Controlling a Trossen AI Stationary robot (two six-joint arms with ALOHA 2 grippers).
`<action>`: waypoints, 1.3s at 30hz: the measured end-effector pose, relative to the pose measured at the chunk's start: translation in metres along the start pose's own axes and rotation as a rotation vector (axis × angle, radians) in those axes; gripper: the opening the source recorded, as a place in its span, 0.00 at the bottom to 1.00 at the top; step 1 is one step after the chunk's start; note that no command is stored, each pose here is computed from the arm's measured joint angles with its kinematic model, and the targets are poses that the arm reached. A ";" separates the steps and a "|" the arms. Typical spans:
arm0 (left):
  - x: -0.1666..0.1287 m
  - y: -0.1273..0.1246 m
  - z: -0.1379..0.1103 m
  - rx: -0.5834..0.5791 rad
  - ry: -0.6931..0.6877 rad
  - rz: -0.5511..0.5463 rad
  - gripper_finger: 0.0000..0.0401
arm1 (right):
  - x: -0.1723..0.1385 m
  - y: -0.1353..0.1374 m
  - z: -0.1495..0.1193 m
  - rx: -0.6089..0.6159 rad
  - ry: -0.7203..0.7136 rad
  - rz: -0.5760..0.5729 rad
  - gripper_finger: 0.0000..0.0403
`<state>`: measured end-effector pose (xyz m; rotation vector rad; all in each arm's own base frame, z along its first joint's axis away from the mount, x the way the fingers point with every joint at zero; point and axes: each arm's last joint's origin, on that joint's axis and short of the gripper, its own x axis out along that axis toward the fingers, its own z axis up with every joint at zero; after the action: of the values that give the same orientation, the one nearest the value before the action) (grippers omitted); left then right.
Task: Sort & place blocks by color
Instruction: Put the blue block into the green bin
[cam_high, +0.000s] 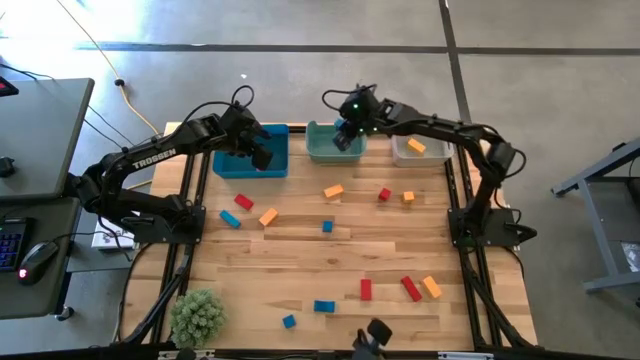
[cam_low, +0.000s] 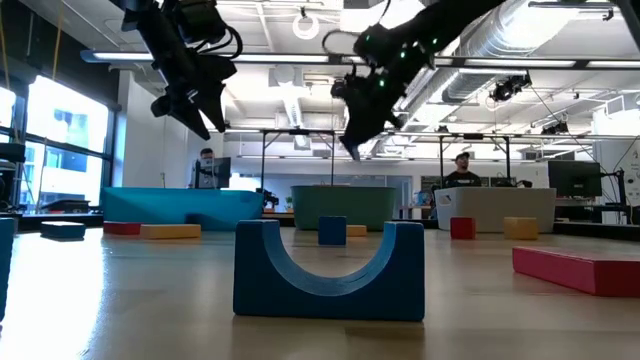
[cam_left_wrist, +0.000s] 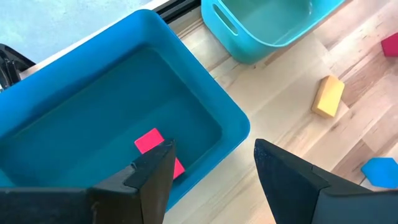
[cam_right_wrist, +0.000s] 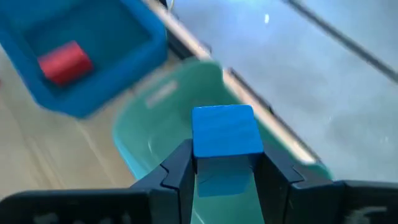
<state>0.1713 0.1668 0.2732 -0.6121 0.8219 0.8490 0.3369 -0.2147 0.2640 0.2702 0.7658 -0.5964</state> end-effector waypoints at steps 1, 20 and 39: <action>0.000 0.000 0.000 0.000 0.000 0.000 0.52 | 0.007 0.000 -0.003 -0.006 0.021 0.005 0.26; 0.000 0.000 0.000 0.000 -0.001 0.000 0.52 | 0.069 -0.001 -0.036 -0.011 0.198 0.024 0.26; 0.000 0.000 0.000 0.000 -0.001 0.000 0.52 | 0.069 -0.003 -0.037 0.027 0.210 0.006 0.38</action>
<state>0.1714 0.1669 0.2732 -0.6114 0.8208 0.8489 0.3532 -0.2294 0.1889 0.3634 0.9591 -0.5784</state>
